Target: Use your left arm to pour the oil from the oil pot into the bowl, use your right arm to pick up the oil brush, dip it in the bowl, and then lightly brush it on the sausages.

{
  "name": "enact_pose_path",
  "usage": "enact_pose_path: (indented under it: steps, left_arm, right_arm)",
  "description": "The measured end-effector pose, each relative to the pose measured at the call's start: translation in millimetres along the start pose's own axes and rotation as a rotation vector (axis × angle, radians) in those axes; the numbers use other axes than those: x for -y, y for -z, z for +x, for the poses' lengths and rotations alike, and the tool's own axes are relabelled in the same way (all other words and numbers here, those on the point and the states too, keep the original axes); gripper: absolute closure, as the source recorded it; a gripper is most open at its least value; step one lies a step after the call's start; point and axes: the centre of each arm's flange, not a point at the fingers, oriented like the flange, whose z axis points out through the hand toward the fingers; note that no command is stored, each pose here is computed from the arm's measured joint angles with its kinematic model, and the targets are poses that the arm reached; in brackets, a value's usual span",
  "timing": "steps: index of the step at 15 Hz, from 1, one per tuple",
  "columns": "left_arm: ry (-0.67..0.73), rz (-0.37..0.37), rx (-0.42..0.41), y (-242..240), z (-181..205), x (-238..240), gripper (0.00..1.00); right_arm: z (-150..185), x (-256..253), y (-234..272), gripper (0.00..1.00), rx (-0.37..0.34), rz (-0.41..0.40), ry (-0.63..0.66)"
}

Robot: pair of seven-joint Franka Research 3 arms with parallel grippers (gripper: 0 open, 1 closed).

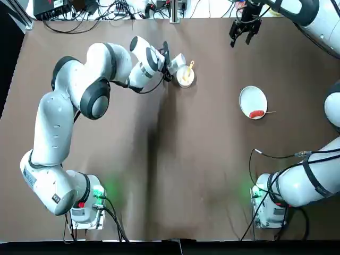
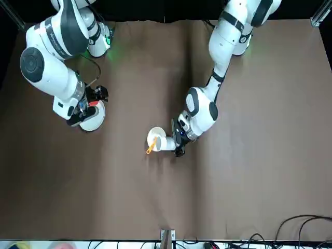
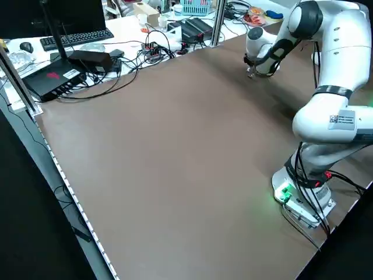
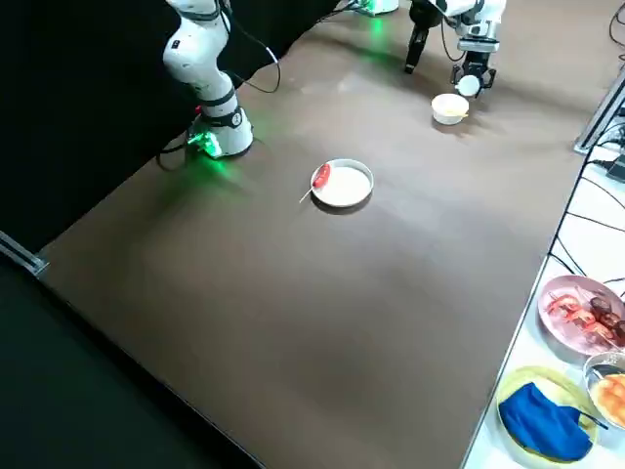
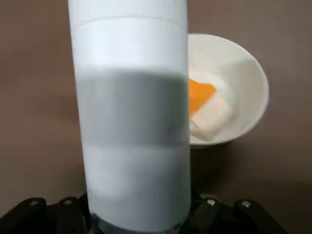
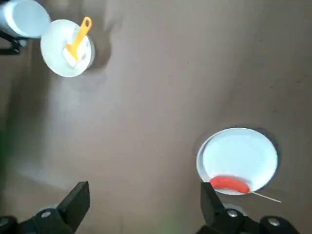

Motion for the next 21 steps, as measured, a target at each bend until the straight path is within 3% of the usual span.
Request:
enact_pose_path:
  steps: [7,9,11,17,21]
  left_arm:
    - [-0.221,-0.078,0.066,20,15,-17,0.44]
    - [-0.255,-0.079,0.074,24,19,-15,0.44]
    - [-0.245,-0.074,0.076,26,18,-12,0.44]
    - [-0.14,-0.049,0.085,33,15,-1,0.44]
    - [-0.084,-0.026,0.075,42,18,10,0.44]
  right_arm:
    - [23,13,-33,0.0,0.045,0.164,-0.033]
    - [30,19,-46,0.0,0.067,0.172,-0.029]
    - [46,31,-60,0.0,0.068,0.174,-0.014]
    - [93,49,-64,0.0,-0.035,0.194,0.082]
    - [117,44,-84,0.0,-0.056,0.282,0.197]
